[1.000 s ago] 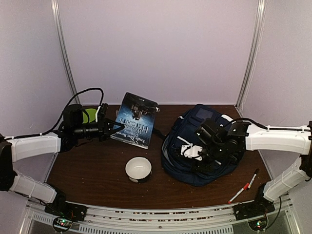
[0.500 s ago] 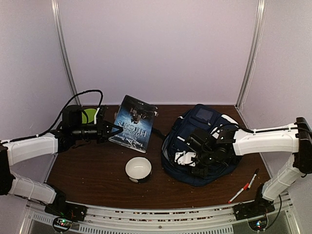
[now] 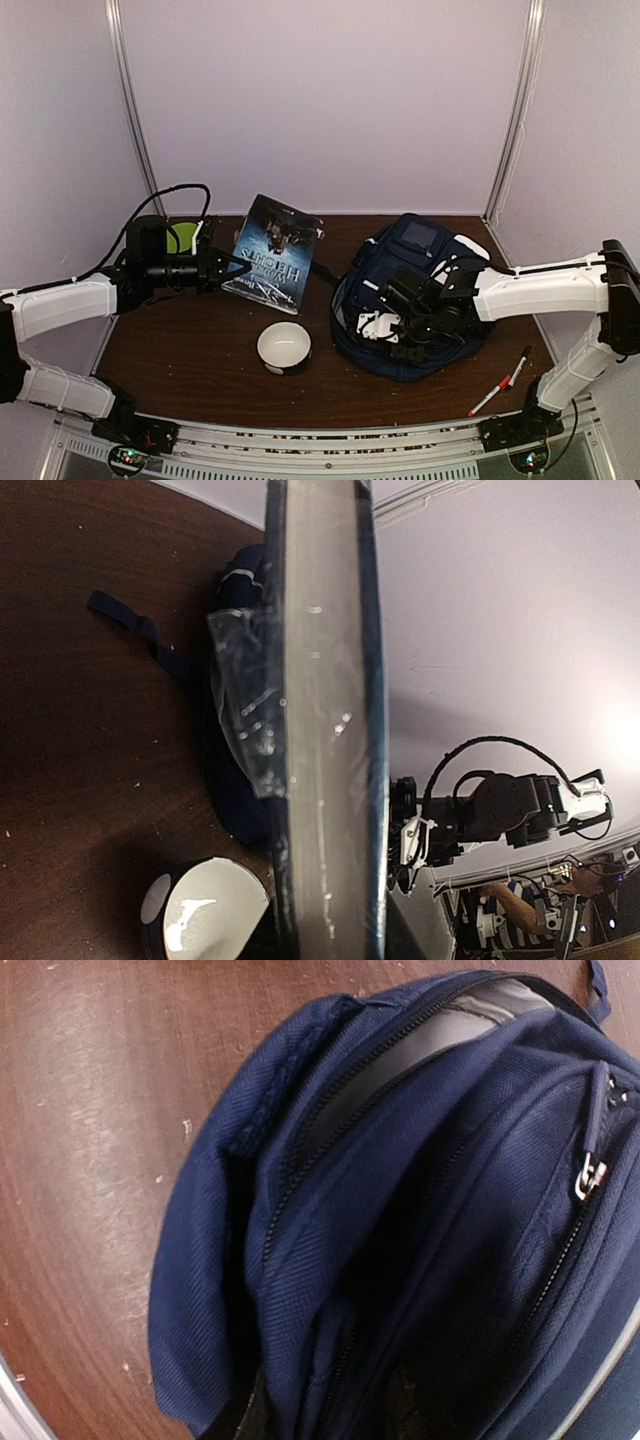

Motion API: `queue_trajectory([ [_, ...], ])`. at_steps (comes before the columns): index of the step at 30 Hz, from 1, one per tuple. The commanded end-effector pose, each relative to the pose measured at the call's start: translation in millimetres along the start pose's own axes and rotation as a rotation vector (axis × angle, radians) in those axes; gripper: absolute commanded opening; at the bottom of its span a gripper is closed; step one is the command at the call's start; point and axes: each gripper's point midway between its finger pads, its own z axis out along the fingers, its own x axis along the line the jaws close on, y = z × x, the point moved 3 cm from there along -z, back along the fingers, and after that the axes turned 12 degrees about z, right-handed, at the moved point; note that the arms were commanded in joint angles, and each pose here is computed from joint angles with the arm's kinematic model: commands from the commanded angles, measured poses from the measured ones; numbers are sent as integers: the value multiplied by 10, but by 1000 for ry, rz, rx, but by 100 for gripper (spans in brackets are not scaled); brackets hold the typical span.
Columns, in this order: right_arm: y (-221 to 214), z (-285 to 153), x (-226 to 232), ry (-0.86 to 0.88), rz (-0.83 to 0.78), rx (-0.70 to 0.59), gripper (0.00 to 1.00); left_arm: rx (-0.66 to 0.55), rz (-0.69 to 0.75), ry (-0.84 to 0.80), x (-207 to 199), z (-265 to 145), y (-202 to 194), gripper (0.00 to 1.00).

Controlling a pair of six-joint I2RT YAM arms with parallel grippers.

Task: Pack the student bag
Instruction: Pick up the largest pocket of the bag from the student bag, then place the book in the largest pocket of the bag.

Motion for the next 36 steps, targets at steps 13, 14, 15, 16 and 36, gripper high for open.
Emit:
queue_trajectory([
  [13, 332, -1288, -1241, -214, 238, -301, 0, 120, 176, -228, -510, 165, -98, 0],
  [14, 362, -1412, -1319, -232, 253, -334, 0, 154, 163, -247, -535, 213, -167, 0],
  [15, 379, -1517, -1389, -249, 266, -360, 0, 183, 154, -266, -560, 257, -225, 0],
  [16, 400, -1609, -1445, -266, 274, -382, 0, 209, 151, -286, -593, 295, -281, 0],
  [36, 755, -2151, -1685, -298, 303, -551, 0, 334, -83, -534, -722, 1476, -349, 0],
])
